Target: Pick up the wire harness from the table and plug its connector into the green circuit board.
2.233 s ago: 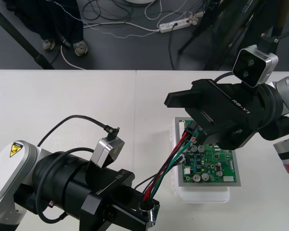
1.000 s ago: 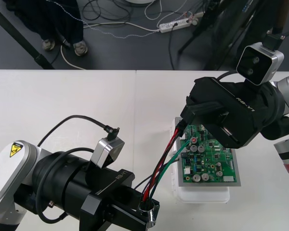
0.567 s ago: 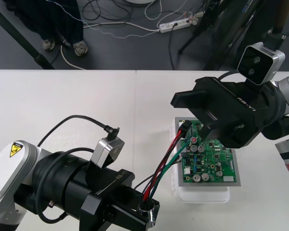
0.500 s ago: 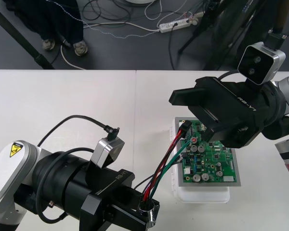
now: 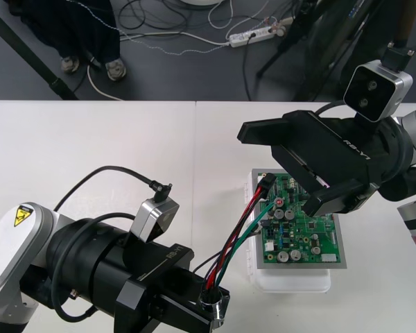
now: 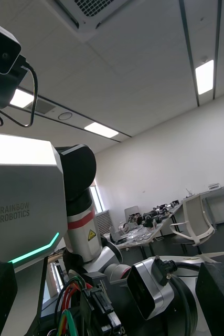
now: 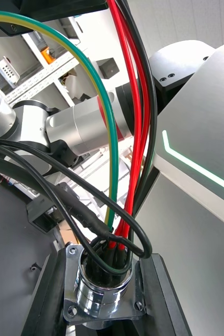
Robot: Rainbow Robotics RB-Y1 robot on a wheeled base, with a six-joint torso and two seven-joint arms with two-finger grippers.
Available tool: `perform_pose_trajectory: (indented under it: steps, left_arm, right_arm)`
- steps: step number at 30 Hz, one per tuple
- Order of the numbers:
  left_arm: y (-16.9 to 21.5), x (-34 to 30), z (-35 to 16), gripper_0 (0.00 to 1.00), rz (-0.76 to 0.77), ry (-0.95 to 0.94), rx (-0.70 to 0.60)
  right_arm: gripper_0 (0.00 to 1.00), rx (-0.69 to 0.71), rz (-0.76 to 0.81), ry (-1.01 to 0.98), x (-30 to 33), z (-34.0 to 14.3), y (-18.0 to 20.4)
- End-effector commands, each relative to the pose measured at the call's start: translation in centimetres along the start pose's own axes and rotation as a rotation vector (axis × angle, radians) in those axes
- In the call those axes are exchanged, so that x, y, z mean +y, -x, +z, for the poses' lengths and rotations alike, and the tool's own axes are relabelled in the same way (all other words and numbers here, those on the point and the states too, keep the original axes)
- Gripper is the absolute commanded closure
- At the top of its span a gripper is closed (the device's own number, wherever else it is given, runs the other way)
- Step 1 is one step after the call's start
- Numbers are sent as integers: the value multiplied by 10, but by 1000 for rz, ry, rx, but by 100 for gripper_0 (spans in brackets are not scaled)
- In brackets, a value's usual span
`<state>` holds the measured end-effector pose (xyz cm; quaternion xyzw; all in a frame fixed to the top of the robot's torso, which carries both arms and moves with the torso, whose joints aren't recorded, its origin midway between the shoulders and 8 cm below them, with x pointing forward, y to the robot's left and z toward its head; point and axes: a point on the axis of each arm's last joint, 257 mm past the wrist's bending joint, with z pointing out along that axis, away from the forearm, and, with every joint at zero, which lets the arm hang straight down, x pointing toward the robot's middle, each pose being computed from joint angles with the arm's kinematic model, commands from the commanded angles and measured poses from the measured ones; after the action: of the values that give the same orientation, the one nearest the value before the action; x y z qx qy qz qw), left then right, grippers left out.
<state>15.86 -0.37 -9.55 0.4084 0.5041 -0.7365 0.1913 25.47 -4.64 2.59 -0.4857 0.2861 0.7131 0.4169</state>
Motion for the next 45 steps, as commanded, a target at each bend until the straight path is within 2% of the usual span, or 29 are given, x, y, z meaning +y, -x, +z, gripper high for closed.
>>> perform_pose_trajectory:
  steps: [1, 11, 30, 31, 32, 34, 35, 37, 38, 40, 41, 45]
  left_arm:
    - [3, -22, 14, 100, -15, -83, 42]
    - [5, -22, 15, 100, -14, -88, 36]
    - [5, -22, 16, 100, -14, -88, 36]
    - [5, -22, 16, 100, -14, -88, 36]
    - [5, -22, 16, 100, -15, -89, 36]
    - [5, -22, 16, 100, -14, -88, 36]
    - [5, -22, 16, 100, -14, -88, 36]
    - [5, -22, 16, 100, -14, -88, 36]
    - [5, -22, 16, 100, -16, -89, 35]
    - [5, -23, 16, 100, -15, -91, 34]
    - [6, -23, 17, 100, -15, -92, 33]
    - [7, -23, 17, 100, -13, -95, 30]
  right_arm:
    - [0, 16, 57, 8, 7, -3, -4]
    - [0, 5, 122, 36, 13, 6, -28]
    - [0, -40, 110, 60, 18, 8, -16]
    - [9, -40, 108, 60, 18, 8, -16]
    - [43, -40, 107, 60, 18, 8, -16]
    - [56, -39, 106, 59, 18, 8, -16]
    - [68, -38, 102, 60, 18, 8, -16]
    - [74, -38, 99, 60, 18, 8, -16]
    - [85, -39, 95, 58, 18, 8, -16]
    - [88, -39, 91, 58, 18, 8, -16]
    - [97, -40, 85, 60, 18, 8, -16]
    - [100, -45, 82, 60, 18, 8, -15]
